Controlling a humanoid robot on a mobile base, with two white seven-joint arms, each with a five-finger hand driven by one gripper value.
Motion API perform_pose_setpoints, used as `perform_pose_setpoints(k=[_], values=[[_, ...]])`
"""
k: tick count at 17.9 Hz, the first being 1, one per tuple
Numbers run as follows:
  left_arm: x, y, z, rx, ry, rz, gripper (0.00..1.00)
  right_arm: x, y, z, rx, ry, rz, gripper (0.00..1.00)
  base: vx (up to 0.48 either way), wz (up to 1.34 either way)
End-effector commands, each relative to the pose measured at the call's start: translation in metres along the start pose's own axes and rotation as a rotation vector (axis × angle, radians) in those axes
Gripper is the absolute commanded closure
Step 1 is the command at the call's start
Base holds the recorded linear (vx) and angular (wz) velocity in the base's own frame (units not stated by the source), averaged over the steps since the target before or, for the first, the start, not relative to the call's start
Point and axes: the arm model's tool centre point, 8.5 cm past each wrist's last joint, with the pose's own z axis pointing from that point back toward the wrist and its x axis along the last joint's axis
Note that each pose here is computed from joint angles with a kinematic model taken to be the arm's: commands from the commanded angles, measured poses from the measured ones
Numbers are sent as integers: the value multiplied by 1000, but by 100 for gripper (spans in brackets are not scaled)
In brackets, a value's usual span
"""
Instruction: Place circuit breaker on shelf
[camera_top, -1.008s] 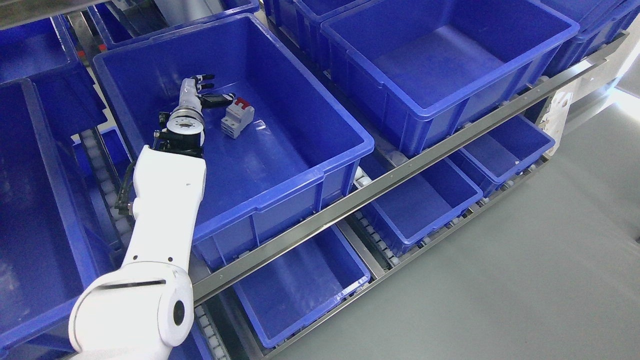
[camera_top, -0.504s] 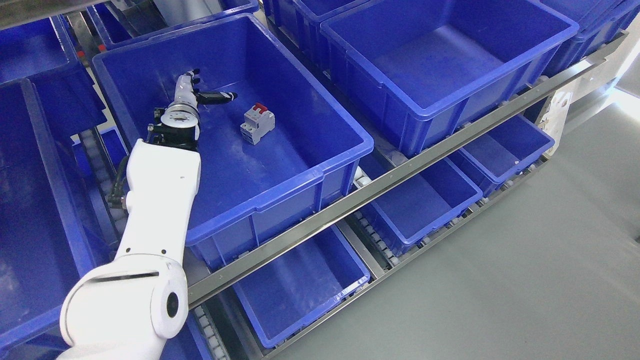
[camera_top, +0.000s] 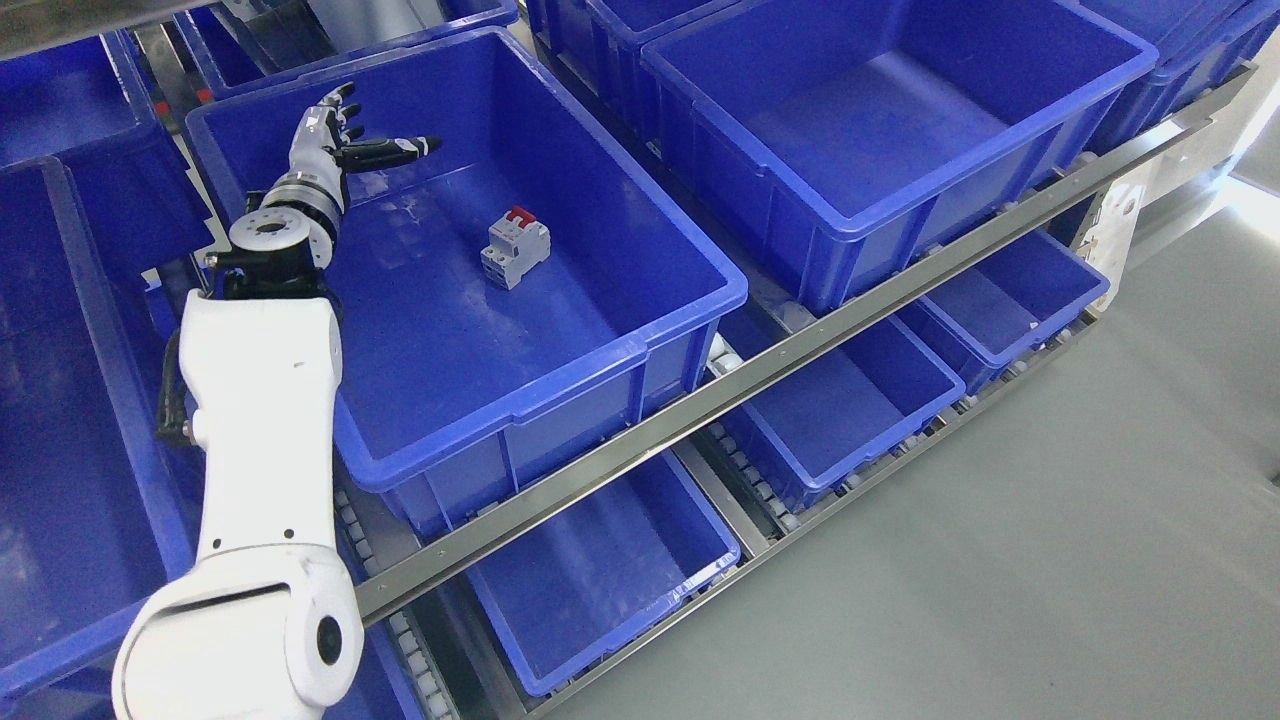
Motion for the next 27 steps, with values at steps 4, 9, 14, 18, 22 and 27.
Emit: perform_pose_setpoints(k=[4, 9, 14, 18, 22, 27], values=[[86, 57, 120, 192, -527, 30, 0, -14, -12, 1, -18, 56, 2, 0, 0, 0], [48, 36, 144, 143, -617, -64, 0, -13, -12, 1, -18, 54, 2, 0, 0, 0], [19, 23, 152, 107, -652, -107, 0, -13, -12, 1, -18, 54, 2, 0, 0, 0], [-1, 26, 154, 114, -609, -111, 0, -13, -12, 1, -18, 54, 3, 0, 0, 0], [-3, 27, 152, 117, -582, -106, 0, -13, -12, 1, -18, 54, 3, 0, 0, 0], [-6, 30, 152, 123, -573, -105, 0, -13, -12, 1, -18, 54, 2, 0, 0, 0]])
